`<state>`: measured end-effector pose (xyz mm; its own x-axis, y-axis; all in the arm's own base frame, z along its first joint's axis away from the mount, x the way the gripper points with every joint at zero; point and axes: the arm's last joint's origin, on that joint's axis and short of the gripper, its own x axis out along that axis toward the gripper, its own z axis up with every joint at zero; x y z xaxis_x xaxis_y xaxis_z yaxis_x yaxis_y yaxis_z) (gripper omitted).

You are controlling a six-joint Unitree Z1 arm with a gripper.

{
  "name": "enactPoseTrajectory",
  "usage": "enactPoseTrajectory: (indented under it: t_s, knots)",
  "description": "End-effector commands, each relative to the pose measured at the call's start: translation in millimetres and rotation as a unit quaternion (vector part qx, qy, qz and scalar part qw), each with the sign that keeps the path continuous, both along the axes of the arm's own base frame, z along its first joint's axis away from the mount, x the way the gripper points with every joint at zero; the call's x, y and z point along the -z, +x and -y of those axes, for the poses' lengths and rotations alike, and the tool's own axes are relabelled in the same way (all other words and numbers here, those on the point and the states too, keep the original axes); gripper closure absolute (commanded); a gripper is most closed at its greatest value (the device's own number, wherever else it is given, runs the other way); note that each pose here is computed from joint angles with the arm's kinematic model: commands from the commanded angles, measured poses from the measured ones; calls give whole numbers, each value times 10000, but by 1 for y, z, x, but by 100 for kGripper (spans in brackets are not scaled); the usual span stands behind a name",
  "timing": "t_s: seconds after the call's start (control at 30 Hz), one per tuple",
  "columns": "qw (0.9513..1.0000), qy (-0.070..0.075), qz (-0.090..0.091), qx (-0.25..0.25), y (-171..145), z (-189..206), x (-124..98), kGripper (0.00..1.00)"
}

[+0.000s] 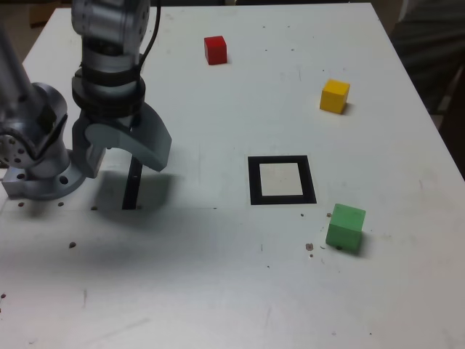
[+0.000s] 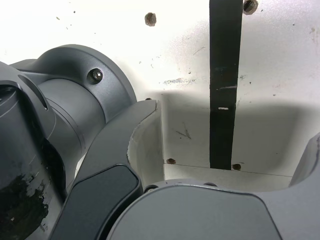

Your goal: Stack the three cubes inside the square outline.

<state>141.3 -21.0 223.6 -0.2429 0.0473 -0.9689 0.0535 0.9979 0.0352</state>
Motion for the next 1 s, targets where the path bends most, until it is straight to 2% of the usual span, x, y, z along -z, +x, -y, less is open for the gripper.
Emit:
enactPoseTrajectory:
  t_s: [0.0, 0.57, 0.73, 0.97]
  knots:
    - [10000, 4, -28, 21, 0, 0, 0, 1]
    - [10000, 11, -4, 26, -1, 0, -2, 1]
    - [9999, 43, -61, 75, -1, 0, -7, 1]
    - [9994, 242, -53, 230, 8, -4, -21, 0]
